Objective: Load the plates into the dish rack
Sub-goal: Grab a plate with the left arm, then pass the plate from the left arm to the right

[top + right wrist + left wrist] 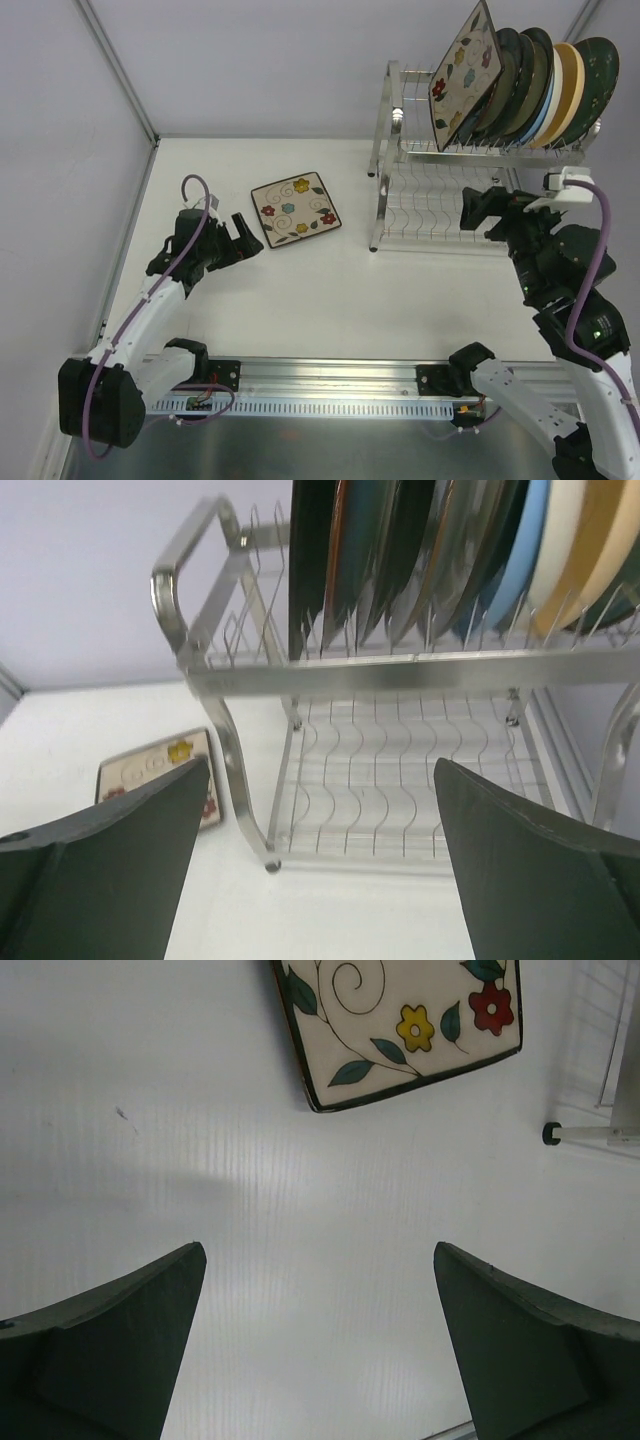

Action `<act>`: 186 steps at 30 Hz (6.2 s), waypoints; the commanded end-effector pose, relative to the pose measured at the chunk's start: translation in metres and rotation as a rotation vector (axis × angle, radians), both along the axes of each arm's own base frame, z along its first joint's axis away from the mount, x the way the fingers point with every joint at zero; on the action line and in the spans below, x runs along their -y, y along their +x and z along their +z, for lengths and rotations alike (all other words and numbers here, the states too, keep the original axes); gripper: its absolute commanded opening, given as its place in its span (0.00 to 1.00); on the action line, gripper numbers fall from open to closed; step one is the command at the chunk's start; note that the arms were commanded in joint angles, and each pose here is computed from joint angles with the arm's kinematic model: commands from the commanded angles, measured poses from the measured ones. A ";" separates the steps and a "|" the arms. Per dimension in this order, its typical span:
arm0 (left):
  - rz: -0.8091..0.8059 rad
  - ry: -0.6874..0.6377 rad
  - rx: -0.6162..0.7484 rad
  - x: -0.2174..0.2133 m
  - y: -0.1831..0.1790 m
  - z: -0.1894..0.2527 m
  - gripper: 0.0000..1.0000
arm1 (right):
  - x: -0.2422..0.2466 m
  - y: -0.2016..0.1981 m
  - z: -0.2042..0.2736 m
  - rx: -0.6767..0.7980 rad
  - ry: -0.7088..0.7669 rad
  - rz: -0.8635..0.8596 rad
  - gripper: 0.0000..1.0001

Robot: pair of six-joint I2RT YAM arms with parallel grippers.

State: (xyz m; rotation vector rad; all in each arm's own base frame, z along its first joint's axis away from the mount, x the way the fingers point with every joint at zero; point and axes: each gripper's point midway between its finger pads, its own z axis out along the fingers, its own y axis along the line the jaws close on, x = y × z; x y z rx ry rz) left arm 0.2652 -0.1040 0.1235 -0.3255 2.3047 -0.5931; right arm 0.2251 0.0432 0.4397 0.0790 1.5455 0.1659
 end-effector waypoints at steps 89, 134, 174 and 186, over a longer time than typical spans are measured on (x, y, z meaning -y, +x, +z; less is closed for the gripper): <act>0.081 -0.583 -0.003 0.047 0.016 0.020 0.00 | -0.183 -0.005 -0.271 -0.603 0.622 0.509 0.98; 0.171 -0.772 0.070 0.054 -0.027 0.056 0.00 | -0.359 0.010 -0.334 -0.893 0.967 0.426 0.79; 0.157 -0.832 -0.280 0.080 -0.086 -0.032 0.29 | -0.333 0.047 -0.272 -0.665 0.897 0.474 0.01; 0.133 -0.817 -0.219 0.079 -0.080 -0.020 0.73 | -0.315 0.049 -0.220 -0.535 0.764 0.562 0.01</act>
